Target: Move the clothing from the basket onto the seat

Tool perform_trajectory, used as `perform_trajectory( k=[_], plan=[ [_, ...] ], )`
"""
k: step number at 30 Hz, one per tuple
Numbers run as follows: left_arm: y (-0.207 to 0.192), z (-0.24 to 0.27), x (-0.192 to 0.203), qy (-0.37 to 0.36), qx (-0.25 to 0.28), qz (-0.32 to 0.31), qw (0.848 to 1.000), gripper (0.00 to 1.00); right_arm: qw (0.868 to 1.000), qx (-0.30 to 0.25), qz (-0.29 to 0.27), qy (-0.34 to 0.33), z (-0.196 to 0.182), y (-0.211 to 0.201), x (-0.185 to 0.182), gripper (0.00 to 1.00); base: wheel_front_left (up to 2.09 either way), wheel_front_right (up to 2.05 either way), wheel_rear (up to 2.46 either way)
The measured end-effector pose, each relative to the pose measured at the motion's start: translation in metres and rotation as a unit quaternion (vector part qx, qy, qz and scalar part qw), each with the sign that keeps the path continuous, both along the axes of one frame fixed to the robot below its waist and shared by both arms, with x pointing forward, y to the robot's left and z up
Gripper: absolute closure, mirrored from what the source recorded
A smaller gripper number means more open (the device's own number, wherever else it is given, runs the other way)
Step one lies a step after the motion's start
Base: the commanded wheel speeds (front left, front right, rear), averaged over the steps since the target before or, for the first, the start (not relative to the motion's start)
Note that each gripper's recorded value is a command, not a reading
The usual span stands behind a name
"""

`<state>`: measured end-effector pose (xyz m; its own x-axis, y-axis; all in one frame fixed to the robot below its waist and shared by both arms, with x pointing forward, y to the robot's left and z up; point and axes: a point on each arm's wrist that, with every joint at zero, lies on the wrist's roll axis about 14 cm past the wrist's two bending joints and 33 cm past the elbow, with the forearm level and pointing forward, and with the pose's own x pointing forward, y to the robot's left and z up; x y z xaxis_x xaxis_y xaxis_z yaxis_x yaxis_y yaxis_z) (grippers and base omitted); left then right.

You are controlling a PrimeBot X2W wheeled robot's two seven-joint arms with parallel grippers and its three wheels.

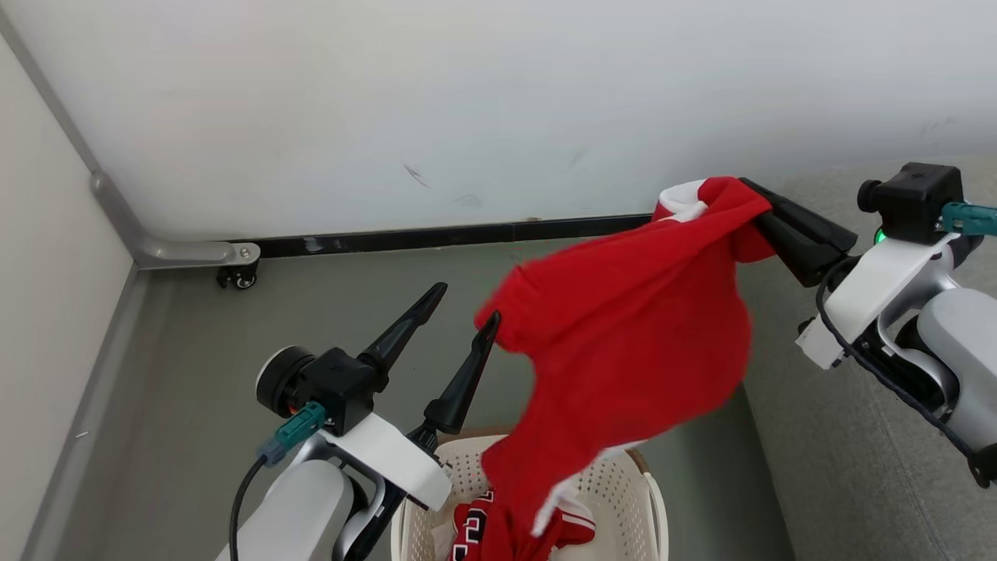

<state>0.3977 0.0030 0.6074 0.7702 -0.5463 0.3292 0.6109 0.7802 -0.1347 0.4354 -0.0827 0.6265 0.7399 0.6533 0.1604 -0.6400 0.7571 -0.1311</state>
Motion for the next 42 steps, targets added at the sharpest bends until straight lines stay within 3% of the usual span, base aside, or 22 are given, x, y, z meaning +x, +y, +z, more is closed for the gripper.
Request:
perform_trajectory(
  k=[12,22,42],
  plan=[
    [-0.027,0.0,-0.019,0.001,-0.002,-0.051,0.999,0.0,0.996,0.018,-0.08,-0.03,0.021,-0.058,-0.006,1.0,0.0,0.0,0.0],
    [-0.058,-0.001,-0.044,-0.005,0.009,-0.11,0.994,0.0,0.99,0.024,-0.137,-0.021,0.01,-0.101,-0.024,1.0,0.0,0.0,0.0],
    [-0.128,0.013,-0.106,-0.019,0.0,-0.252,0.968,0.0,0.969,0.035,-0.243,-0.026,0.001,-0.18,-0.082,1.0,0.0,0.0,0.0]
  ],
)
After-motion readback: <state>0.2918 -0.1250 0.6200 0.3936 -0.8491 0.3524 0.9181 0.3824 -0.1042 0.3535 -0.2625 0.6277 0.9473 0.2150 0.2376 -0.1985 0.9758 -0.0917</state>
